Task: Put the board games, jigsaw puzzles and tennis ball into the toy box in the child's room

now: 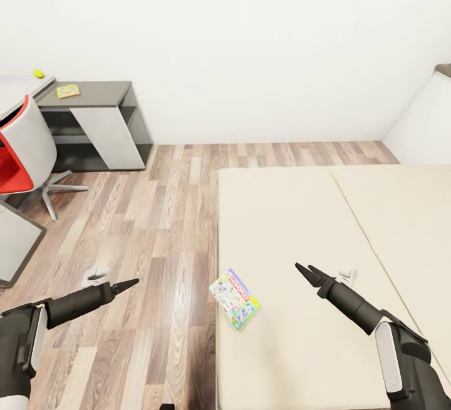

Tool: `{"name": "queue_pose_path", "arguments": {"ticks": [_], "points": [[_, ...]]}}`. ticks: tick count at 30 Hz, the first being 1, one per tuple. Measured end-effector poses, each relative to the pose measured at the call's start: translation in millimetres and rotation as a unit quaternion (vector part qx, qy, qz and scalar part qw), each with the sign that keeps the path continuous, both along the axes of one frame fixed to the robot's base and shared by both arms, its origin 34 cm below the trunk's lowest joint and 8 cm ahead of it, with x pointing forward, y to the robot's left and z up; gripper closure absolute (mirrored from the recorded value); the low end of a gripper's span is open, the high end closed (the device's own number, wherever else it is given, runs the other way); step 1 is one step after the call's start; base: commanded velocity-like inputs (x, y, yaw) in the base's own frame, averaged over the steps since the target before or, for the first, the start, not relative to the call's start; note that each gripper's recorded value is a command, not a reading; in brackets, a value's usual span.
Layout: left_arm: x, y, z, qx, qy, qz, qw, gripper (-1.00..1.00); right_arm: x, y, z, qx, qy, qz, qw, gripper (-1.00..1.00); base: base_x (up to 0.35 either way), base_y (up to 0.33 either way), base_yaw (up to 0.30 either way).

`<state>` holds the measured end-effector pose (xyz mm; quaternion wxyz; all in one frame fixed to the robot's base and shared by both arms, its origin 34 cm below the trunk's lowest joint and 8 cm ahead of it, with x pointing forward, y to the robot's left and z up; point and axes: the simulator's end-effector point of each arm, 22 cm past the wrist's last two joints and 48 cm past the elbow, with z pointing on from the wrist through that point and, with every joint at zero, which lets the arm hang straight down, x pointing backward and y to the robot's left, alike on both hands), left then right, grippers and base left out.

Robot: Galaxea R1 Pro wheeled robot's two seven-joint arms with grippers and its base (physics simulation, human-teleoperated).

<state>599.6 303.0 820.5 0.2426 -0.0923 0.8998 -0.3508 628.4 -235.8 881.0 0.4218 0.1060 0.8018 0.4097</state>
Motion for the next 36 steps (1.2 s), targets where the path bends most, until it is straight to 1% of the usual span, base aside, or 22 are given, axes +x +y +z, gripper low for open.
{"name": "queue_pose_path", "arguments": {"ticks": [18,36], "points": [[5.2,0.2,14.6,0.0,-0.015,0.0,0.9999,-1.0,3.4,0.5,15.6,0.0,-0.015,0.0,0.9999,-1.0,0.0,0.0,0.067],[8.4,0.2,24.2,0.0,-0.025,0.0,0.9997,-1.0,5.7,-0.1,26.7,0.001,-0.026,-0.001,0.9997,-1.0,0.0,0.0,0.007]]}}
